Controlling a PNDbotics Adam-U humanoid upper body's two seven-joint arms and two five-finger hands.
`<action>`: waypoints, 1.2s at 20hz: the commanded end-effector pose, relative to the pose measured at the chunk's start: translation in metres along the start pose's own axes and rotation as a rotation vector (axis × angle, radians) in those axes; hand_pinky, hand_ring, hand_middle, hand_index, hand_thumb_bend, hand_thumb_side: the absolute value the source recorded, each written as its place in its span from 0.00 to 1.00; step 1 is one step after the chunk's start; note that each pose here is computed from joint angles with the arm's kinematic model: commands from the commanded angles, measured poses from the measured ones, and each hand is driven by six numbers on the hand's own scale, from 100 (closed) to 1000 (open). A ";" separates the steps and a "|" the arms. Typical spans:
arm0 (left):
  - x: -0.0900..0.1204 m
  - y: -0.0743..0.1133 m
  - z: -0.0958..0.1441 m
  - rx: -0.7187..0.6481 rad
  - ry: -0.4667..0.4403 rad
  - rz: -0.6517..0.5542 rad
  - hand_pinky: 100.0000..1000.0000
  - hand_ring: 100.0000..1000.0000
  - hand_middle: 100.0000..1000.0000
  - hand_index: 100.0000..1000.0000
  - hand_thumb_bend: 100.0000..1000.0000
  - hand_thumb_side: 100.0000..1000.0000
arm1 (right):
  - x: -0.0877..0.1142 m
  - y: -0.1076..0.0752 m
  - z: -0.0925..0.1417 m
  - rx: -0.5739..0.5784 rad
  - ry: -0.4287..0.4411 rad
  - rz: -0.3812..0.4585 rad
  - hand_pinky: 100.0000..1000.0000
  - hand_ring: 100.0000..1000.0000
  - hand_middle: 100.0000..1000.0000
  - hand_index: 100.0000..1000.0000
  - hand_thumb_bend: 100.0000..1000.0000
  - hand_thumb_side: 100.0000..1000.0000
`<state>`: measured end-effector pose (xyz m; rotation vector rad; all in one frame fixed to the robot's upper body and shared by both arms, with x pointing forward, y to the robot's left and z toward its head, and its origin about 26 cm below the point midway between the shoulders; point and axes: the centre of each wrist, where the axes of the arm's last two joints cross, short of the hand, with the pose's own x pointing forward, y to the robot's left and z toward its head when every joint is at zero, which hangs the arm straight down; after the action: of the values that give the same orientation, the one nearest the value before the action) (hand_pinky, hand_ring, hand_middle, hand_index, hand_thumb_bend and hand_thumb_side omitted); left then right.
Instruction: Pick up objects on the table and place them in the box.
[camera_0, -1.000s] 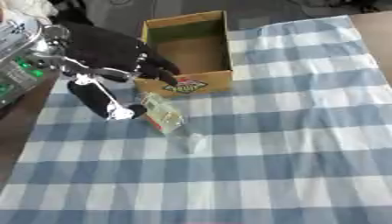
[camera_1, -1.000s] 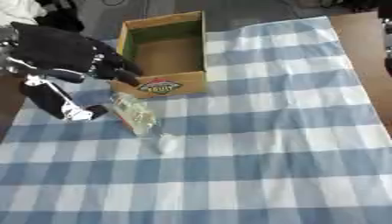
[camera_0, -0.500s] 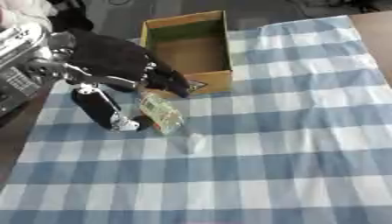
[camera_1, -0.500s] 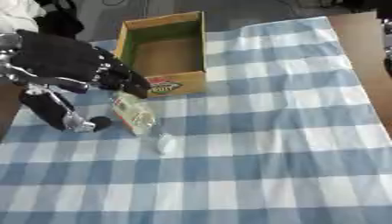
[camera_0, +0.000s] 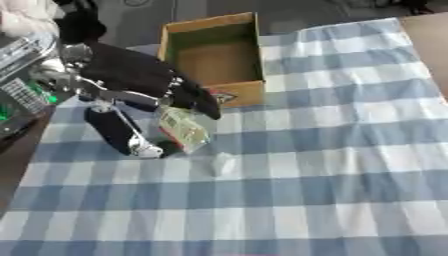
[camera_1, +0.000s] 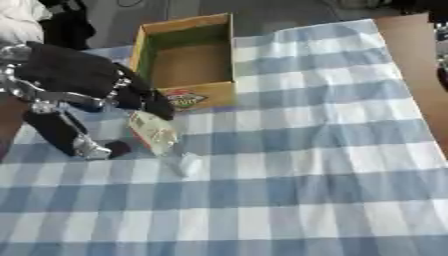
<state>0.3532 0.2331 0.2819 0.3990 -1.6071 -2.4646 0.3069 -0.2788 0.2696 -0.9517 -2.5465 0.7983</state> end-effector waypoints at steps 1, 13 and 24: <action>-0.004 0.003 0.001 -0.284 -0.194 -0.196 0.77 0.76 0.89 1.00 0.87 0.42 | 0.004 -0.007 -0.007 -0.005 -0.034 0.013 0.43 0.40 0.45 0.68 0.11 0.99; -0.029 -0.015 -0.018 -0.317 -0.182 -0.137 0.74 0.73 0.87 1.00 0.85 0.42 | 0.005 -0.006 -0.008 0.025 -0.039 0.009 0.43 0.39 0.44 0.67 0.10 1.00; -0.051 -0.030 -0.030 -0.387 -0.159 -0.169 0.84 0.84 0.90 1.00 0.89 0.42 | 0.007 -0.004 -0.011 0.033 -0.048 -0.002 0.43 0.39 0.44 0.67 0.10 1.00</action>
<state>0.4089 0.2288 0.2351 0.4050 -1.4860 -2.4167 0.3074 -0.2759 0.2711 -0.9264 -2.5270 0.8653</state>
